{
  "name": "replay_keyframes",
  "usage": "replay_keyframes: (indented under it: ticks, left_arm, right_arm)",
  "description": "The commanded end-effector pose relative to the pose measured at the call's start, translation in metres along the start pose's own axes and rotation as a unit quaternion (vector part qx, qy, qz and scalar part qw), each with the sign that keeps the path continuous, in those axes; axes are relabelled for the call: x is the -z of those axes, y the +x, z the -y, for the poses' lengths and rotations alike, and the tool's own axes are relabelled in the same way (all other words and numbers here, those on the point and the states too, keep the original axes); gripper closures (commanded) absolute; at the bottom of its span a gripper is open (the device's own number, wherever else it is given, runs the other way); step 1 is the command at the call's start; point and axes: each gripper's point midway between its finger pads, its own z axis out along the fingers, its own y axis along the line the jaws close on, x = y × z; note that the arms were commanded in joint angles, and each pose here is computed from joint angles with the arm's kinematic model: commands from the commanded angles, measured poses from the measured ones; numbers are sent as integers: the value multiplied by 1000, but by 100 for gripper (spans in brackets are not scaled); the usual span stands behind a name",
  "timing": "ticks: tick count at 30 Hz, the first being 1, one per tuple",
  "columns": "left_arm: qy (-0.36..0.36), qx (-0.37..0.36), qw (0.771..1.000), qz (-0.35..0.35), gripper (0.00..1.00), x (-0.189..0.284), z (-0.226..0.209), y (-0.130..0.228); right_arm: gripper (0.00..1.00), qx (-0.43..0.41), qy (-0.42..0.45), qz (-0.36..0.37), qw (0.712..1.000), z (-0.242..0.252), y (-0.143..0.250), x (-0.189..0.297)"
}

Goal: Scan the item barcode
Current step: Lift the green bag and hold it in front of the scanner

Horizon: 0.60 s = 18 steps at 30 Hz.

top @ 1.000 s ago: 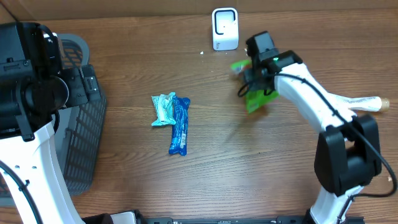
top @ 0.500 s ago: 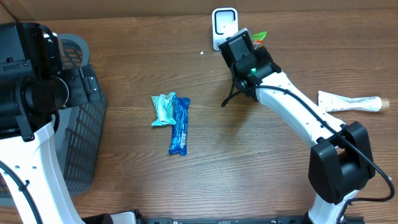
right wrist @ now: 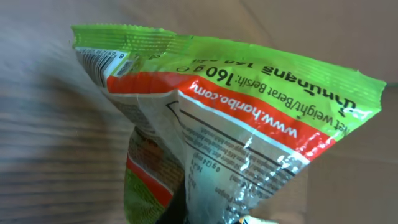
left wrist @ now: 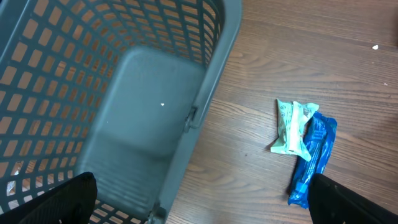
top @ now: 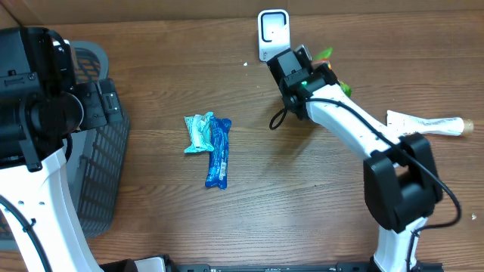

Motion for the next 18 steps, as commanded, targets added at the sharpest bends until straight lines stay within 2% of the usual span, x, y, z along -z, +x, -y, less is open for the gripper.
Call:
replay_keyframes:
  ticks: [1,8,10,12,13,16,18]
  left_arm:
    - [-4,-2,1000,7,0,2,-2,-4]
    - [-4,-2,1000,7,0,2,-2,-4]
    - [-4,-2,1000,7,0,2,-2,-4]
    - [-4,-2,1000,7,0,2,-2,-4]
    - [-4,-2,1000,7,0,2,-2,-4]
    - [-4,-2,1000,7,0,2,-2,-4]
    - [-4,-2,1000,7,0,2,-2,-4]
  right_arm:
    - [96,-13,31,-18,999,7,7,-4]
    - [96,-66,31,8,997,13,-11,2]
    - [96,-77,-4,24,997,9,-24,8]
    - [96,-79,-95,40,992,-8,-38,22]
    - [96,-85,-210,56,972,-24,-52,45]
    - [96,-102,-370,91,919,-29,-72,85]
    - [96,-88,-462,129,873,-22,-79,111]
